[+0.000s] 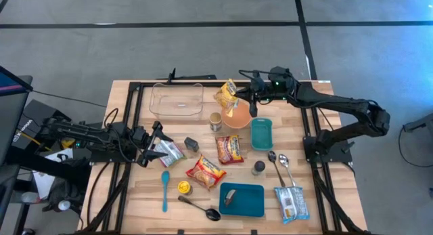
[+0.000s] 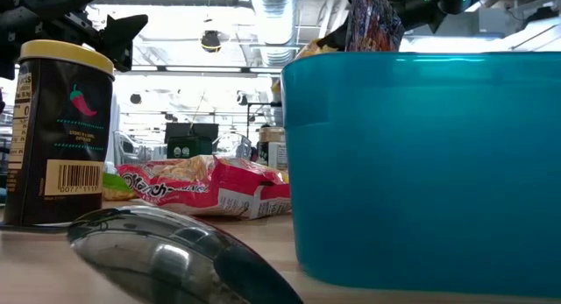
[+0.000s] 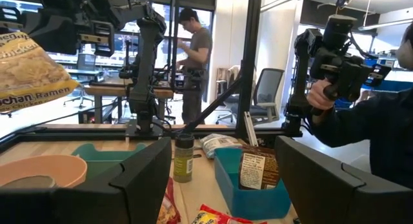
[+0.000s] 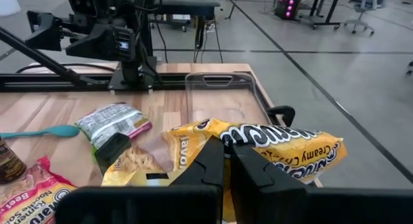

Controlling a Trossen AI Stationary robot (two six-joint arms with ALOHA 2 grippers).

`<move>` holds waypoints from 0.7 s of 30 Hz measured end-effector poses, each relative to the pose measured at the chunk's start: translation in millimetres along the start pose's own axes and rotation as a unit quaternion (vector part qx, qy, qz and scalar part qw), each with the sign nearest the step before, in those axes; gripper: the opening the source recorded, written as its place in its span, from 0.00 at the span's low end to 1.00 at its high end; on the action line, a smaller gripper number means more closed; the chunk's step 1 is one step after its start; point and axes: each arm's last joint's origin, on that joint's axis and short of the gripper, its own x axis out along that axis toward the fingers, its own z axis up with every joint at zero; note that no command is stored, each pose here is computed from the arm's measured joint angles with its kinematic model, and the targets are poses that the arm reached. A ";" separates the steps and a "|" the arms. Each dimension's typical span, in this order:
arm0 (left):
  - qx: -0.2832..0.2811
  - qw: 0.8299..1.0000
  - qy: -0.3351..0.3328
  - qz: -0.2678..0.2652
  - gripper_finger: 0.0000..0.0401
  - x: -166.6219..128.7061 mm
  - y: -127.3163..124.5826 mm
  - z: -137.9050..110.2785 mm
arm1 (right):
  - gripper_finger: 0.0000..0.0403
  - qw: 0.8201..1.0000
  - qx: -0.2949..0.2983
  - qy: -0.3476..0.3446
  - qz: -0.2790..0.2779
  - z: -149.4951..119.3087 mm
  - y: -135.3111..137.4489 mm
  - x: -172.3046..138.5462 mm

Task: Pick & Place Food Item
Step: Put the yellow noodle pack into the transparent bin

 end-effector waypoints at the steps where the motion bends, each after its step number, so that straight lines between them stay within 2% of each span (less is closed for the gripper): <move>1: 0.000 1.000 0.000 0.000 0.67 0.0 0.0 0.1 | 0.00 1.000 0.001 0.000 0.000 0.0 0.0 0.0; 18: 0.000 1.000 -0.001 0.000 0.67 0.0 0.0 0.2 | 0.00 1.000 0.004 -0.012 0.005 3.0 3.4 1.0; 21: 0.002 1.000 -0.024 -0.002 0.67 -0.1 -0.4 4.6 | 0.00 1.000 0.006 -0.021 0.020 4.8 6.3 1.5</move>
